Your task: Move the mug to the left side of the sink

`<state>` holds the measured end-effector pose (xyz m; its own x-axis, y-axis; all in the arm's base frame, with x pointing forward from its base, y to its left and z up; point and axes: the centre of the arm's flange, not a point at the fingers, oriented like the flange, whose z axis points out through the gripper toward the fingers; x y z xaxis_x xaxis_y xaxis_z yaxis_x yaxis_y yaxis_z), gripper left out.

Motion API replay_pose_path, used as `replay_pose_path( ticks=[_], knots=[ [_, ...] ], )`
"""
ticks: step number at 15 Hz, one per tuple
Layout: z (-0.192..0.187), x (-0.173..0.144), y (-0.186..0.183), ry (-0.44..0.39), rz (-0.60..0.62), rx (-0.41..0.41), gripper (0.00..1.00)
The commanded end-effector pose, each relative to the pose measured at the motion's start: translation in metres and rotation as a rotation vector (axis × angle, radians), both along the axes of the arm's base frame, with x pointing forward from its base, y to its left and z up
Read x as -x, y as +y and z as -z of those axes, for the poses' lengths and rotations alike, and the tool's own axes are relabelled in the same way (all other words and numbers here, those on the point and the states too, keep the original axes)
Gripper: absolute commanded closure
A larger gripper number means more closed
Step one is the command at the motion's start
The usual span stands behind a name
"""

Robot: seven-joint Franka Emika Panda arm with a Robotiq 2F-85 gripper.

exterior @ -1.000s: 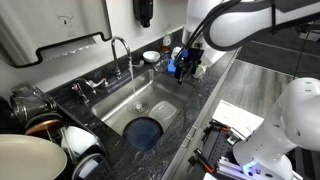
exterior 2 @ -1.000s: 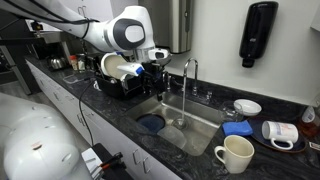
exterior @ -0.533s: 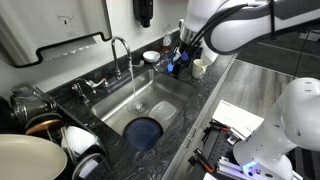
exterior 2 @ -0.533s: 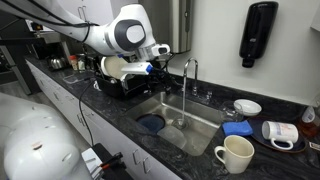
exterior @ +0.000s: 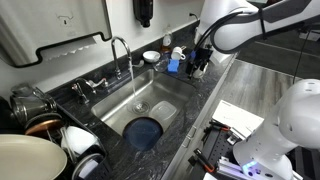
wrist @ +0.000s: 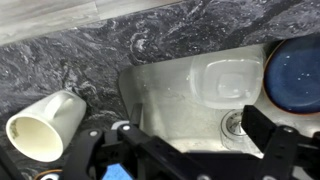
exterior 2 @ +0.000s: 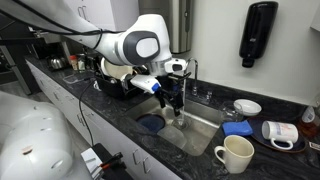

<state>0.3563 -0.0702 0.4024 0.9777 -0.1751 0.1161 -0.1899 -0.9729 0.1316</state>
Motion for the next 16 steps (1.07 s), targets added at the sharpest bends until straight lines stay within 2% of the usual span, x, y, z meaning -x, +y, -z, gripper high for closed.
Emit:
replay_pose_path(
  ticks=[1,10,11,16],
  knots=[
    [0.016,0.007,-0.037,0.020,0.186,0.018,0.00],
    [0.051,0.006,-0.093,0.052,0.546,-0.002,0.00],
    [0.039,0.015,-0.076,0.050,0.495,-0.014,0.00],
    [0.040,0.014,-0.076,0.049,0.501,-0.014,0.00]
  ],
)
